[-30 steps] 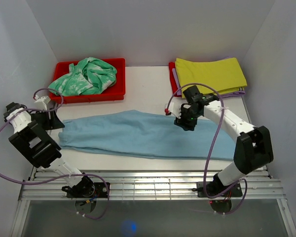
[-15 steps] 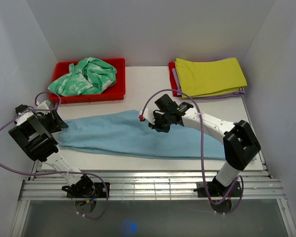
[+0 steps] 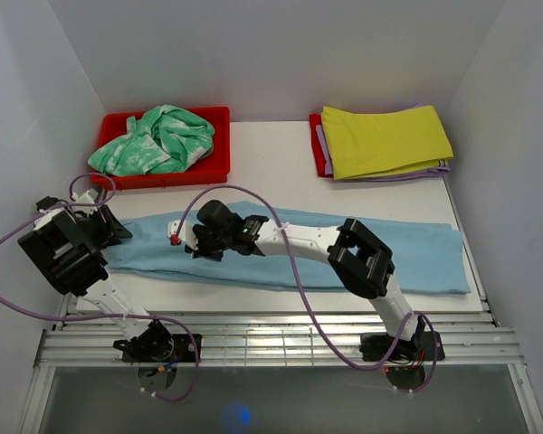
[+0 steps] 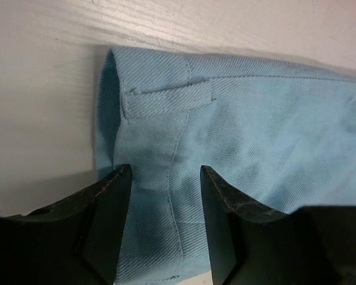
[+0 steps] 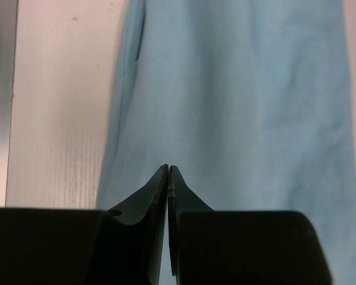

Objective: Fold and stack the trousers
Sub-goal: Fold the trousers

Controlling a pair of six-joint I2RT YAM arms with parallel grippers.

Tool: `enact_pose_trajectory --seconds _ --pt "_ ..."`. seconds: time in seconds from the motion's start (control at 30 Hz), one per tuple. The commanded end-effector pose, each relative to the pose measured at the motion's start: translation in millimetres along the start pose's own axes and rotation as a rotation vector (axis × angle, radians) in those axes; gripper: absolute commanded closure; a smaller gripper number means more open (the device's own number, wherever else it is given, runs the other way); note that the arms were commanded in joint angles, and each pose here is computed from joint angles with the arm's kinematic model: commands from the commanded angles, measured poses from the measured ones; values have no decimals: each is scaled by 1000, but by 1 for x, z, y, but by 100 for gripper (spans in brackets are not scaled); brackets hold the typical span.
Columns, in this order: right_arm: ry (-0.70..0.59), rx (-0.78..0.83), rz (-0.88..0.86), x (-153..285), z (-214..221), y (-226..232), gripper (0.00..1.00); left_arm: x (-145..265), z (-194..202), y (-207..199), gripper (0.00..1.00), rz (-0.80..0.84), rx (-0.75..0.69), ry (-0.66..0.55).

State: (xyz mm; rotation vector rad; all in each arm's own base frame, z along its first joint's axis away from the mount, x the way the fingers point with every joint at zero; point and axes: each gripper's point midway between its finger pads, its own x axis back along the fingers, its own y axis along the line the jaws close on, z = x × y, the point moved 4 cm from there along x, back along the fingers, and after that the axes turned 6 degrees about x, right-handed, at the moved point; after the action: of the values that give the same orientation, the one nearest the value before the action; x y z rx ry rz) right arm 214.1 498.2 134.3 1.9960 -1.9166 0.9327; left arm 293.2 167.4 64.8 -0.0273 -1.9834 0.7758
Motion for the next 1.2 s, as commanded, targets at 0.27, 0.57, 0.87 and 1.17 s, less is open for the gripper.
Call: enact_pose_trajectory --seconds 0.27,0.57,0.87,1.17 --pt "104 11 -61 -43 41 37 92 2 2 -19 45 88 43 -11" --pt "156 2 -140 -39 66 61 92 -9 -9 -15 45 85 43 -22" --pt "160 -6 -166 -41 69 65 92 12 -29 -15 29 -11 -52 -131" --pt "155 -16 -178 -41 69 68 92 -4 -21 0 27 -29 0 -69"
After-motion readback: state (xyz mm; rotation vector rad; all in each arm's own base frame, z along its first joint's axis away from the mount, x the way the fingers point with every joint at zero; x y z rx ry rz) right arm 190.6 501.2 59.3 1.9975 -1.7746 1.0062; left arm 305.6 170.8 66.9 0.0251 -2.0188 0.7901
